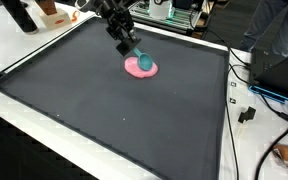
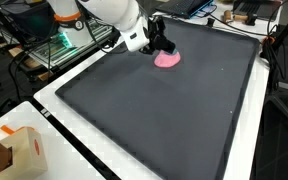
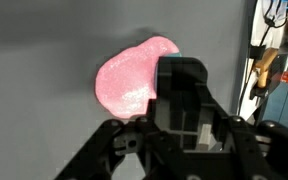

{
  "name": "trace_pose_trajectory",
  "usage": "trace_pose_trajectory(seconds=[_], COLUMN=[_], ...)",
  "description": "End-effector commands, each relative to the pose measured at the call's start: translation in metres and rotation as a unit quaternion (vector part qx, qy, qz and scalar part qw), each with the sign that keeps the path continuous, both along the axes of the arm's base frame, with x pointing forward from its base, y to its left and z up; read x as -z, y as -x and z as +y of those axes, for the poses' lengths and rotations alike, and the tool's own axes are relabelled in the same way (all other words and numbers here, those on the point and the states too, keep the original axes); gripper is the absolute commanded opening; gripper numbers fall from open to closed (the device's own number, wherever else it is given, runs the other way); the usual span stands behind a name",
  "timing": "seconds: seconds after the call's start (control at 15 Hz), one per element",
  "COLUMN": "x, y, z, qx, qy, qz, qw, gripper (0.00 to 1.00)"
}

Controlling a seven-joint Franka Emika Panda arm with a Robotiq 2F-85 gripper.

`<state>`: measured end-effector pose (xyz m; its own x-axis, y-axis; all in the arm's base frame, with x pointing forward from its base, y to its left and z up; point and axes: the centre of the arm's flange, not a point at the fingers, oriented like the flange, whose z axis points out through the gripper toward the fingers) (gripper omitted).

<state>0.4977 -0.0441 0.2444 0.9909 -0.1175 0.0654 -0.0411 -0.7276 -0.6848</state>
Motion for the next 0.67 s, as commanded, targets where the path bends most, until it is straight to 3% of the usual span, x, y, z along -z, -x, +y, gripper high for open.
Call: trace_pose_trajectory(seconds=[0.0,0.4,0.6], x=[0.026,0.028,0.031], y=[0.008,0.001,0.001], z=[-0.011,0.008,0.005], qx=[0.012,0.002,0.003], qy=[0.025,0.002,0.013], qz=[0.002,-0.006,-0.002], qw=[0.9996,1.0,0.9999], gripper=[0.26,0.26,0.26])
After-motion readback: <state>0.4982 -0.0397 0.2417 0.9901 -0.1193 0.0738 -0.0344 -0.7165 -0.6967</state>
